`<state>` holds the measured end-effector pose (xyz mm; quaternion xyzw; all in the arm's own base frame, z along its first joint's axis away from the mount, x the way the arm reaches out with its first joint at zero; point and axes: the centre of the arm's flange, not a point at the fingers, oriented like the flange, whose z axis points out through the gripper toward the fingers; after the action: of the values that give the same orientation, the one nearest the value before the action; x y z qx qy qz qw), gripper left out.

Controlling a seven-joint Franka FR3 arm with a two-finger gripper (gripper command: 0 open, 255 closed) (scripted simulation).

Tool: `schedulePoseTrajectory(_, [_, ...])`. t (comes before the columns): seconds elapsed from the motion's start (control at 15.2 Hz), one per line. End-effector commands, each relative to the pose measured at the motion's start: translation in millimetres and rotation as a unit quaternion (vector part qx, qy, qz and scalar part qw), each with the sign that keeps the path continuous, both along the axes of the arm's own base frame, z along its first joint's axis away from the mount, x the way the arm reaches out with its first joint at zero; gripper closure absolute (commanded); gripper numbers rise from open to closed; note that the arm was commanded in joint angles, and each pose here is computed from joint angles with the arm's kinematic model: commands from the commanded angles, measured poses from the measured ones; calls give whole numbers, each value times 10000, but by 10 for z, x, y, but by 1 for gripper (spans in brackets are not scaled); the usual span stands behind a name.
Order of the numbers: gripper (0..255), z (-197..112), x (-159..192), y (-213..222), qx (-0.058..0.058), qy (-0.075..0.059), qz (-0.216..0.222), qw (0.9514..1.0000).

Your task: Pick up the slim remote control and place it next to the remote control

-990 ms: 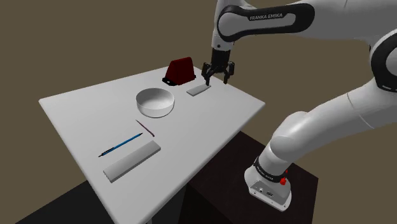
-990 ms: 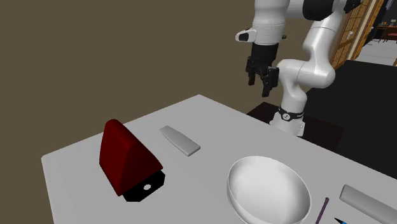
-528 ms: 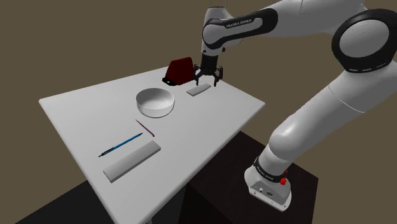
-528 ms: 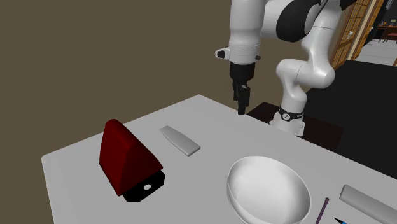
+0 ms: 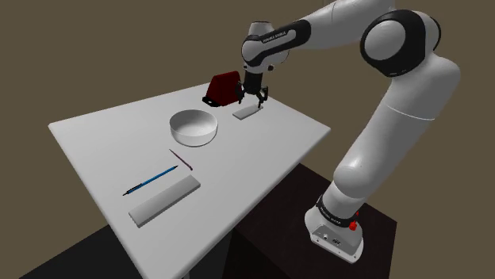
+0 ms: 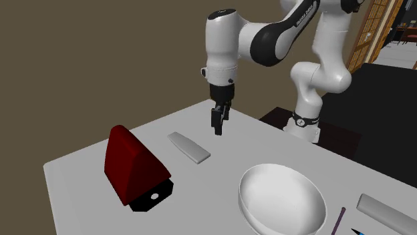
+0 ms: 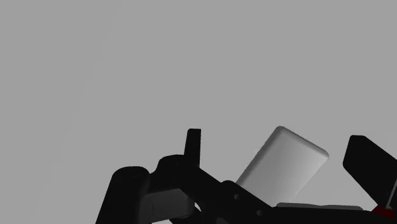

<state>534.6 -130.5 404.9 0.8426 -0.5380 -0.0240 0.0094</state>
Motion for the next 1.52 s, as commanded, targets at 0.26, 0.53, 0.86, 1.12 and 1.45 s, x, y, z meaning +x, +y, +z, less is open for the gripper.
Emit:
schedulePoseTrajectory(0.26, [0, -342, 393, -555, -39, -95, -1183, 9929])
schedulePoseTrajectory(0.53, [0, -571, 573, -982, -65, -156, -1954, 9806])
schedulePoseTrajectory(0.86, [0, -795, 641, -1217, -78, -188, -2354, 9717])
schedulePoseTrajectory(1.12, [0, -1006, 639, -1215, -78, -188, -2354, 9717])
schedulePoseTrajectory(1.45, [0, -1089, 638, -1214, -78, -188, -2354, 9717])
